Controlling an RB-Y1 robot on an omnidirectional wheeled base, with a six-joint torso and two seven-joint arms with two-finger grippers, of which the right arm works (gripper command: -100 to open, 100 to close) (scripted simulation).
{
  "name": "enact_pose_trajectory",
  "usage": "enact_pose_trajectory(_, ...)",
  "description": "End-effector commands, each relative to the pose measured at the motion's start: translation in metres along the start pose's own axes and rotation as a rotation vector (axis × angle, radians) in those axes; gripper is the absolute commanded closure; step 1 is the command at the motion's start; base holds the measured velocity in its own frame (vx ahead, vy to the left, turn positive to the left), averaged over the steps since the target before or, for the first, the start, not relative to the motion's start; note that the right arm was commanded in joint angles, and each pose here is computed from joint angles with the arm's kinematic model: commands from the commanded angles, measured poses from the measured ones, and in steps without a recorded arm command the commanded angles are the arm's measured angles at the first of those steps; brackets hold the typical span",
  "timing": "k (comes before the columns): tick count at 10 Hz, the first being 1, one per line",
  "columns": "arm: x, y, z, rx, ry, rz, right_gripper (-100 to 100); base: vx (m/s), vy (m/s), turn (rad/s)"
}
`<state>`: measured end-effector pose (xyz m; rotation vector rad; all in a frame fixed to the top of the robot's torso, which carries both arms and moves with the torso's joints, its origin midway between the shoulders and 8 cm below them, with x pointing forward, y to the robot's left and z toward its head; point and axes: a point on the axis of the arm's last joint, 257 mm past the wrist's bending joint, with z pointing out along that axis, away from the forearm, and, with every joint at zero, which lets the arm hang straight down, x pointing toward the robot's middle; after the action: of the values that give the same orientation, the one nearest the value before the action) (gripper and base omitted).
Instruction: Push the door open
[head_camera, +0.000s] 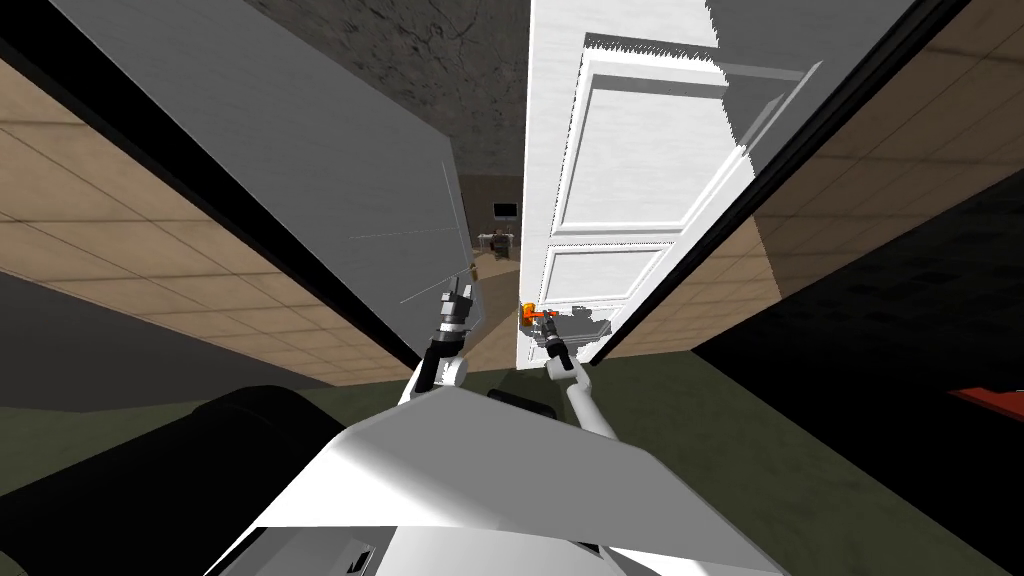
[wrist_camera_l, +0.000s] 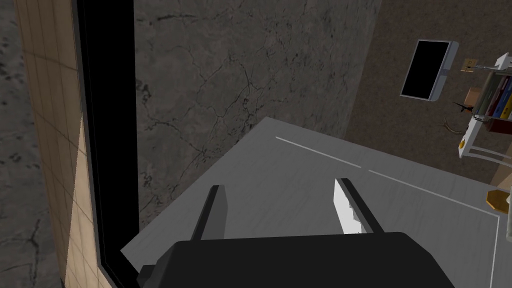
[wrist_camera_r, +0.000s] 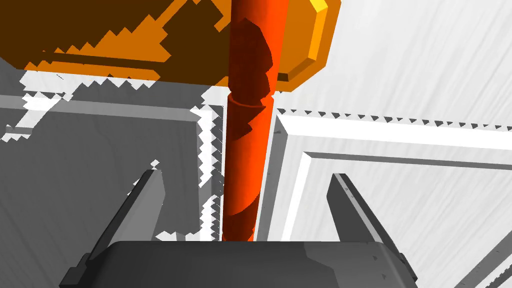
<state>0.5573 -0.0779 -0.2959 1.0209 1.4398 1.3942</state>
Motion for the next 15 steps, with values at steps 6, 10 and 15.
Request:
enact_pose_trajectory(6,0.012,0.002,0.0036,-0.006,0.002,0.031,100,0.063,0.025,0.010)
enact_pose_trajectory(10,0.002,0.005,0.0053,-0.012,-0.011,0.023,100,0.021,0.016,-0.006)
enact_pose_trajectory(15,-0.033,0.002,0.0032,-0.005,-0.061,0.002,100,0.154,0.116,-0.052)
